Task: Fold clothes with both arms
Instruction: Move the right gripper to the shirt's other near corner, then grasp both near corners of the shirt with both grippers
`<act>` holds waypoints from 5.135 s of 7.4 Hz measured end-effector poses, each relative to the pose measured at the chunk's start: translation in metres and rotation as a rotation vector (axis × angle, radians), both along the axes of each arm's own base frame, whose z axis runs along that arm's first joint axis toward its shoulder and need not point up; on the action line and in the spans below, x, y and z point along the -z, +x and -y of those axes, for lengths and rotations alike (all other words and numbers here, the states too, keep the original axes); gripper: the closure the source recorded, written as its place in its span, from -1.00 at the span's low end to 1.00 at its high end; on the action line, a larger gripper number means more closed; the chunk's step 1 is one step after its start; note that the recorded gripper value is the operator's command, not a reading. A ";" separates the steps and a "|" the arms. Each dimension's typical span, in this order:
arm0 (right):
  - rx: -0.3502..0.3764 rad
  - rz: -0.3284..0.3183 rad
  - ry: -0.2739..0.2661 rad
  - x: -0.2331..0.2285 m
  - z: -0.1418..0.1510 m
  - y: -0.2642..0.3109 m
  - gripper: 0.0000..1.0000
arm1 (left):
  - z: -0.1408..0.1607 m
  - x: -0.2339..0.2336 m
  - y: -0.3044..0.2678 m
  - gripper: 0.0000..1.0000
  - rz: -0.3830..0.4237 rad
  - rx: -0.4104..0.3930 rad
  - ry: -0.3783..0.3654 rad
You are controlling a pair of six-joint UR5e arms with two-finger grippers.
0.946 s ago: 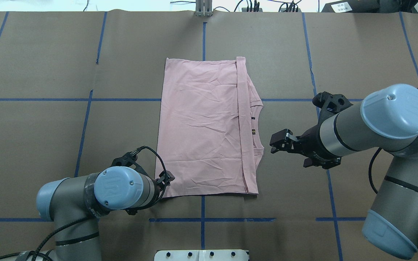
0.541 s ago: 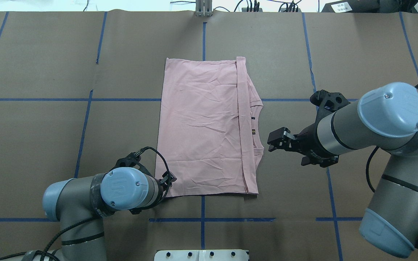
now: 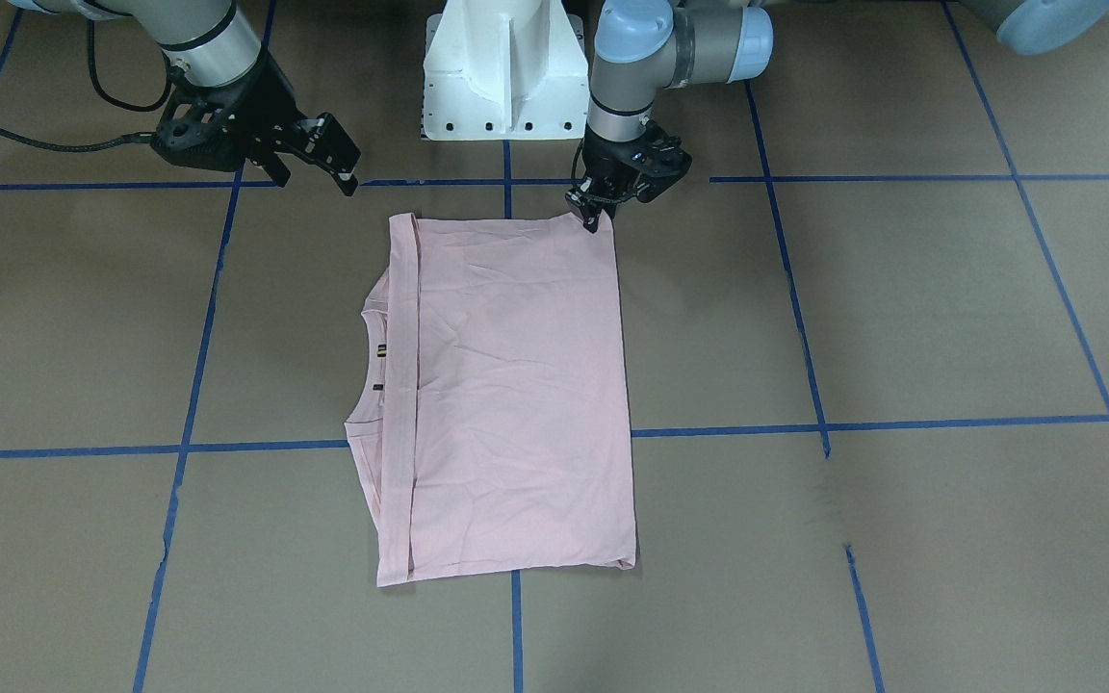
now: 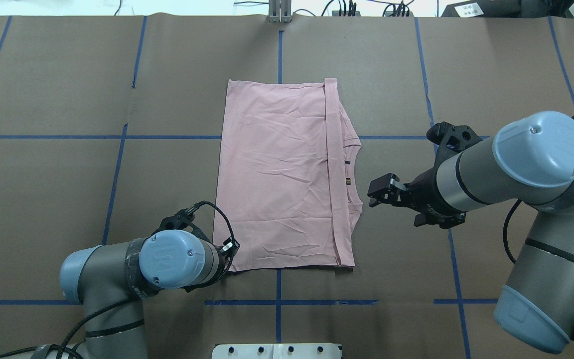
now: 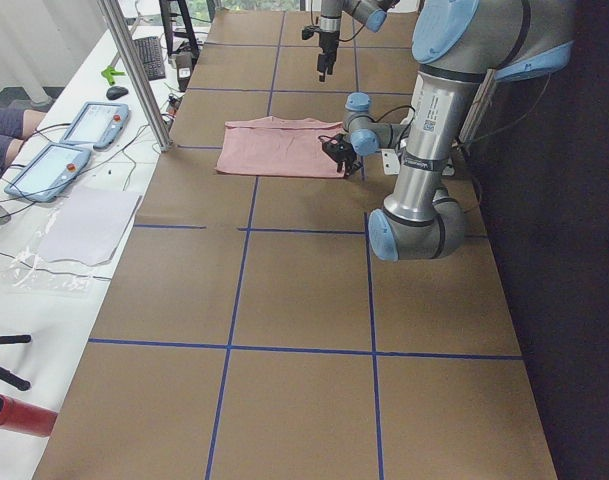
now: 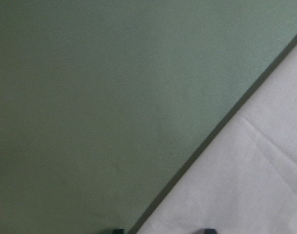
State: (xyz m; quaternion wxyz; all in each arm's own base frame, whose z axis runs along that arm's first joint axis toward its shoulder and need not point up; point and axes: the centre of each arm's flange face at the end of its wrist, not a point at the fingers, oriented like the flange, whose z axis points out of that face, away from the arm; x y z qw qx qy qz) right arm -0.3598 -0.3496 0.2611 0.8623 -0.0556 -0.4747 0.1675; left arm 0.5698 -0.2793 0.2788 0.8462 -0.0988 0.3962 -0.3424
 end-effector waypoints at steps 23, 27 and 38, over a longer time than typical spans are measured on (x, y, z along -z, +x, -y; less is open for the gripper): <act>-0.075 -0.201 -0.189 -0.044 -0.031 -0.197 -0.71 | 0.005 0.032 -0.030 1.00 -0.030 -0.119 0.179; -0.070 -0.201 -0.185 -0.045 -0.031 -0.197 0.29 | 0.004 0.032 -0.029 1.00 -0.030 -0.121 0.179; -0.076 -0.144 -0.168 -0.016 -0.028 -0.184 1.00 | 0.002 0.033 -0.029 1.00 -0.034 -0.125 0.176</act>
